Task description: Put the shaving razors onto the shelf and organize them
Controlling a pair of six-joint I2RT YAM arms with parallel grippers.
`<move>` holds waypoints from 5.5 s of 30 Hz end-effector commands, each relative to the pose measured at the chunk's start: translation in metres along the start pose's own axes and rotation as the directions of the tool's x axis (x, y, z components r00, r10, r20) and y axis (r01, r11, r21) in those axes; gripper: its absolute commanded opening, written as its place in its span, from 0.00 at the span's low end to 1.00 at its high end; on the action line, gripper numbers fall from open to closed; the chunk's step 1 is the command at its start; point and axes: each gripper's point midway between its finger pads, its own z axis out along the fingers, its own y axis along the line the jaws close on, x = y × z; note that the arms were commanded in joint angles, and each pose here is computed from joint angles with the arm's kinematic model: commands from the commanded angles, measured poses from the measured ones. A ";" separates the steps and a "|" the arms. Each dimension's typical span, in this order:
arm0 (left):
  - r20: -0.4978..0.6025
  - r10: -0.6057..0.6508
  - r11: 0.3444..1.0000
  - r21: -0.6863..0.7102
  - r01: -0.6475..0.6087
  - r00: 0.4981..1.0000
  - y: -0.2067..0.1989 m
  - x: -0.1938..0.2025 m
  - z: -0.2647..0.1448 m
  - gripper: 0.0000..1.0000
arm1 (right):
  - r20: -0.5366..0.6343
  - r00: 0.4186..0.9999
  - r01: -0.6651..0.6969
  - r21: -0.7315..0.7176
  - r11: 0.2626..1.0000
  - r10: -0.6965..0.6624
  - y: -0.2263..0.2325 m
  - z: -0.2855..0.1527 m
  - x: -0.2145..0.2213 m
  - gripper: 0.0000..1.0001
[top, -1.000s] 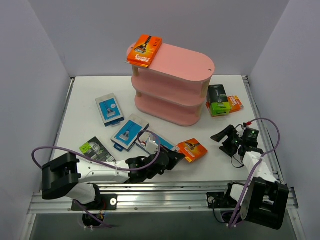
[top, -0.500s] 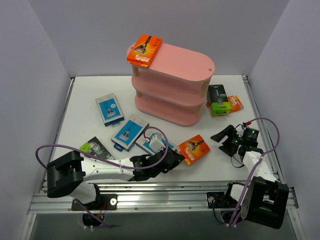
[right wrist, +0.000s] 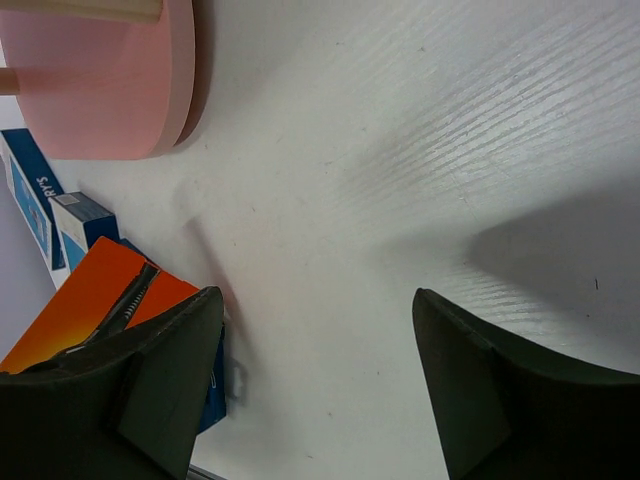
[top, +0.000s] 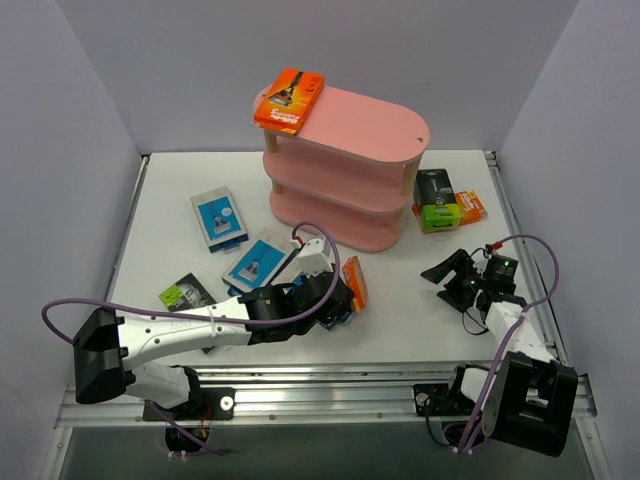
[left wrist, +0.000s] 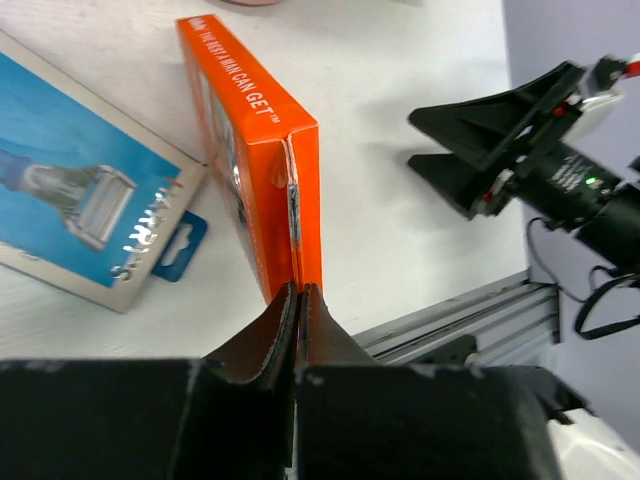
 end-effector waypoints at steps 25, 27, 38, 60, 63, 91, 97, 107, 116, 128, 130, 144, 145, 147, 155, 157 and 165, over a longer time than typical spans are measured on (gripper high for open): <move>-0.186 0.355 0.923 -0.088 -0.375 0.916 0.037 -0.069 -0.109 0.02 | -0.014 0.998 0.060 -0.117 0.991 -0.062 0.015 0.003 0.003 0.72; -0.190 0.363 0.920 -0.082 -0.383 0.912 0.037 -0.073 -0.116 0.02 | -0.014 0.998 0.062 -0.119 0.991 -0.064 0.016 0.003 0.003 0.72; -0.316 0.398 0.878 -0.140 -0.458 0.861 0.064 -0.068 -0.140 0.02 | -0.029 0.997 0.066 -0.122 0.990 -0.070 0.017 0.004 0.008 0.72; -0.510 0.386 0.843 -0.144 -0.519 0.768 0.097 -0.050 -0.185 0.02 | -0.030 0.996 0.074 -0.124 0.990 -0.078 0.017 0.005 0.011 0.72; -0.535 0.385 0.841 -0.132 -0.525 0.752 0.098 -0.044 -0.185 0.02 | -0.031 0.996 0.074 -0.125 0.989 -0.078 0.018 0.005 0.011 0.72; -0.744 0.359 0.808 -0.055 -0.587 0.564 0.116 0.006 -0.188 0.02 | -0.034 0.996 0.073 -0.130 0.989 -0.078 0.017 0.006 0.013 0.72; -0.750 0.357 0.793 -0.072 -0.605 0.557 0.119 0.008 -0.182 0.02 | -0.029 0.996 0.076 -0.134 0.988 -0.081 0.018 0.006 0.012 0.72; -0.746 0.344 0.801 -0.084 -0.593 0.570 0.118 0.011 -0.179 0.03 | -0.027 0.996 0.077 -0.138 0.987 -0.082 0.018 0.006 0.012 0.72; -0.751 0.342 0.795 -0.089 -0.600 0.565 0.119 0.013 -0.175 0.08 | -0.024 0.996 0.078 -0.141 0.987 -0.082 0.019 0.006 0.012 0.72; -0.758 0.334 0.791 -0.098 -0.604 0.560 0.118 0.015 -0.171 0.14 | -0.020 0.996 0.082 -0.146 0.986 -0.086 0.019 0.006 0.012 0.72; -0.760 0.332 0.790 -0.099 -0.606 0.558 0.118 0.016 -0.169 0.16 | -0.018 0.996 0.083 -0.149 0.985 -0.086 0.020 0.006 0.011 0.72; -0.767 0.321 0.780 -0.119 -0.614 0.556 0.121 0.017 -0.167 0.22 | -0.015 0.996 0.086 -0.158 0.984 -0.090 0.022 0.005 0.012 0.72; -0.768 0.321 0.777 -0.120 -0.617 0.554 0.122 0.018 -0.166 0.22 | -0.014 0.996 0.087 -0.159 0.984 -0.090 0.021 0.005 0.012 0.72; -0.769 0.322 0.775 -0.121 -0.620 0.552 0.123 0.018 -0.166 0.23 | -0.013 0.996 0.086 -0.159 0.983 -0.090 0.022 0.005 0.012 0.73; -0.763 0.334 0.742 -0.149 -0.654 0.553 0.128 0.010 -0.165 0.02 | -0.012 0.996 0.087 -0.160 0.983 -0.090 0.022 0.005 0.011 0.73; -0.760 0.339 0.733 -0.156 -0.662 0.555 0.128 0.005 -0.167 0.02 | -0.012 0.996 0.087 -0.160 0.983 -0.090 0.022 0.005 0.011 0.73; -0.683 0.426 0.713 -0.150 -0.685 0.593 0.106 -0.027 -0.167 0.02 | -0.018 0.996 0.084 -0.160 0.984 -0.088 0.022 0.006 0.012 0.73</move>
